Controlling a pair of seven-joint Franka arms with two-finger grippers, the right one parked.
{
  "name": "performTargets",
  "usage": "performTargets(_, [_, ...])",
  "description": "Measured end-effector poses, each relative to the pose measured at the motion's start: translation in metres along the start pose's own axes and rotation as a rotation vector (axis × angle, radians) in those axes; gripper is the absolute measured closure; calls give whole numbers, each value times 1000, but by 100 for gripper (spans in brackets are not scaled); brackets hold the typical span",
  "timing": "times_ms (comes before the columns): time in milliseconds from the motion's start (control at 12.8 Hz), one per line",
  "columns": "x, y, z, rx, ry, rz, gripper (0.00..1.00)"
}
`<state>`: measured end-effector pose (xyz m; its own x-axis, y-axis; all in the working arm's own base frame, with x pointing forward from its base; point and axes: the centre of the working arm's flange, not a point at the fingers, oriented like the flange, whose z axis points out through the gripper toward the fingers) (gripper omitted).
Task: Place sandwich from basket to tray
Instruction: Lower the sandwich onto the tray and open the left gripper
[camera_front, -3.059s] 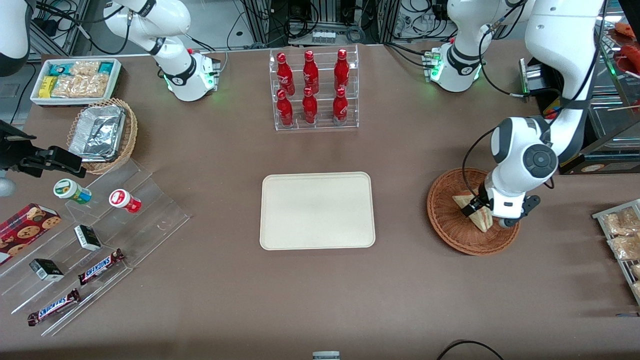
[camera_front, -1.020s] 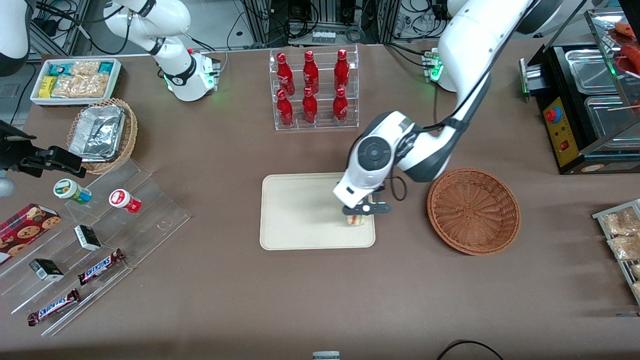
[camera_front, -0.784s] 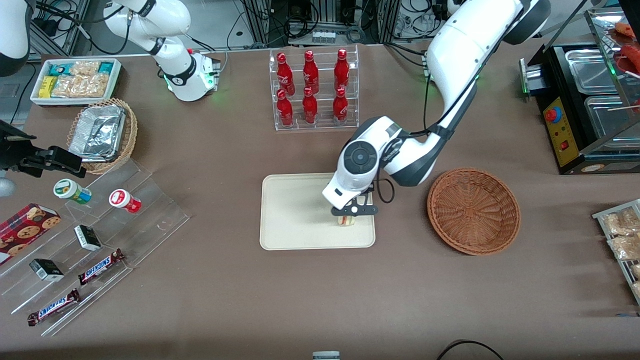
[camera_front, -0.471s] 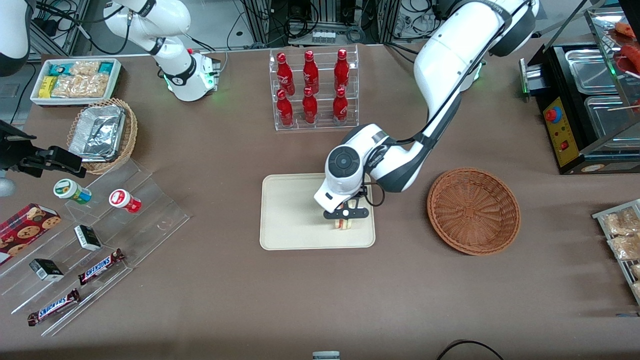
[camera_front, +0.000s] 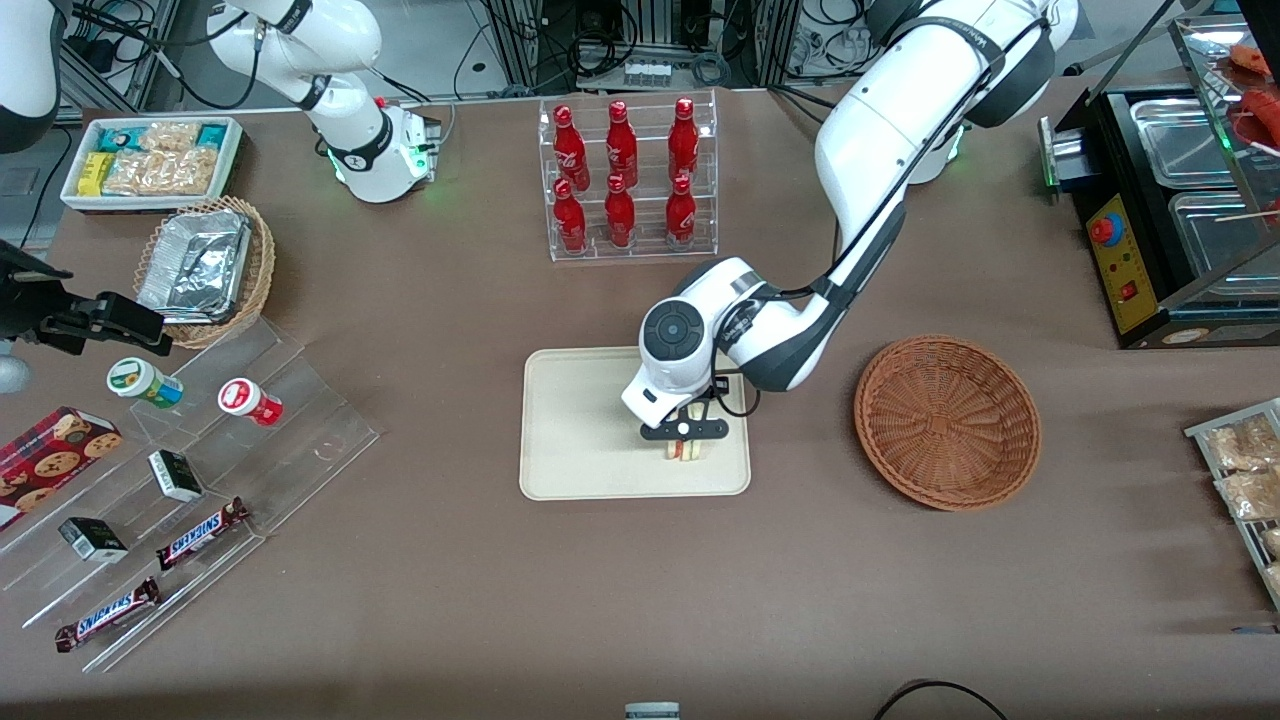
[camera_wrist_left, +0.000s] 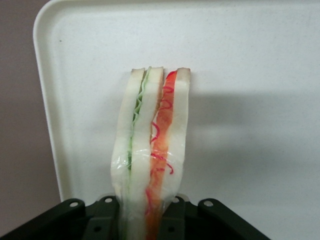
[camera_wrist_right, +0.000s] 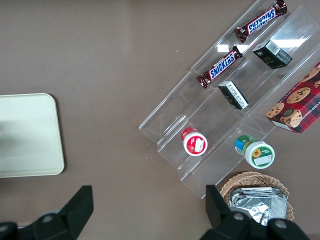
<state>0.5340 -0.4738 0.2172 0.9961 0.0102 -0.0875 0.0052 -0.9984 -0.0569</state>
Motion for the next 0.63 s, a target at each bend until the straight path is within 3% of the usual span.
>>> performTargets(549, [11,5,-18,-39,43,-20,3])
performTargets(627, [15,6,-29,-51,61,-37,0])
